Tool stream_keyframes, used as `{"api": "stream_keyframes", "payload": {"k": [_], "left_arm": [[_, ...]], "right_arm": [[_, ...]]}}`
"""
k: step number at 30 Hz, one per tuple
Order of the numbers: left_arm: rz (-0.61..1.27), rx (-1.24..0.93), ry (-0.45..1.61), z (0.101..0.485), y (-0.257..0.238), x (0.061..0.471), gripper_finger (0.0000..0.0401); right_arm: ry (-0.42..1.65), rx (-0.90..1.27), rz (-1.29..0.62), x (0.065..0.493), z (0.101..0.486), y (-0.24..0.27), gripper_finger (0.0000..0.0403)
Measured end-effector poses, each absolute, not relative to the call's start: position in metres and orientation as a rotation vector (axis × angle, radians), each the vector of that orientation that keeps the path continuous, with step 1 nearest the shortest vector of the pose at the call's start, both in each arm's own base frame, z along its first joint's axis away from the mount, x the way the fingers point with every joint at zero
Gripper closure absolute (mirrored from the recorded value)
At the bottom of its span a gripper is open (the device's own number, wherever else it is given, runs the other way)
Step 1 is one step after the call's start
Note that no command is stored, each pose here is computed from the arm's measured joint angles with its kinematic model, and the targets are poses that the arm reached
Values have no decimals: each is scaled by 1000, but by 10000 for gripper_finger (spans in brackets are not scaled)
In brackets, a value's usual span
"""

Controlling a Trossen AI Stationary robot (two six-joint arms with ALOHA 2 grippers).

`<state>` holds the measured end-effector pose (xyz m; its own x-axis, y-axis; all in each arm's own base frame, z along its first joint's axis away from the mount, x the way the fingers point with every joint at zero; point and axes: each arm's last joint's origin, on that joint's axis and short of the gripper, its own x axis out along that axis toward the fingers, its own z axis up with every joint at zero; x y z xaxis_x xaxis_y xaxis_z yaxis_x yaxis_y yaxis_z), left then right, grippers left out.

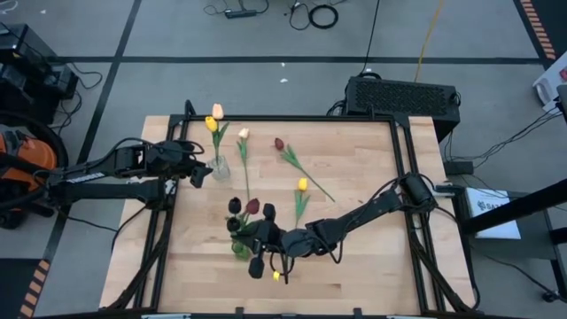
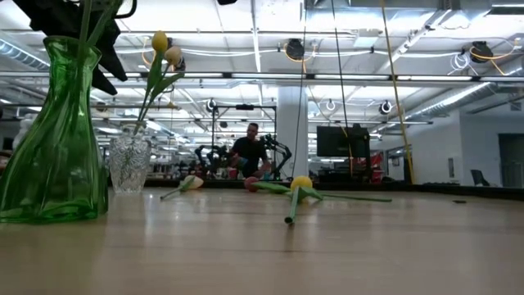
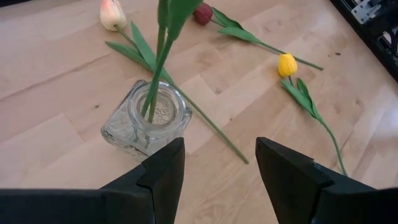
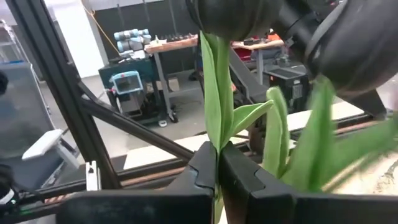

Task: Sort flowers into vase by color
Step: Put the black tulip into the green vase

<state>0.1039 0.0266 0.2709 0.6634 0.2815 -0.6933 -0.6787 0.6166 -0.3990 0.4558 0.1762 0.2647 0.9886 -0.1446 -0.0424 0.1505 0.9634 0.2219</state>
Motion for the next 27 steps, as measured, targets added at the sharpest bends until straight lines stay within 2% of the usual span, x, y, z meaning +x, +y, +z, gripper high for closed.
{"api": "stream_keyframes", "payload": {"k": [5,19,27], "left_arm": [[596,-704,626,271,27,104,195],[595,-700,627,271,27,104,195],[579,-657,639,271,27,104,195]], "right_arm": [[26,228,-152,457,264,175,384],[22,251,-157,457,265,173,287],[17,246,-152,453,274,173,259]]}}
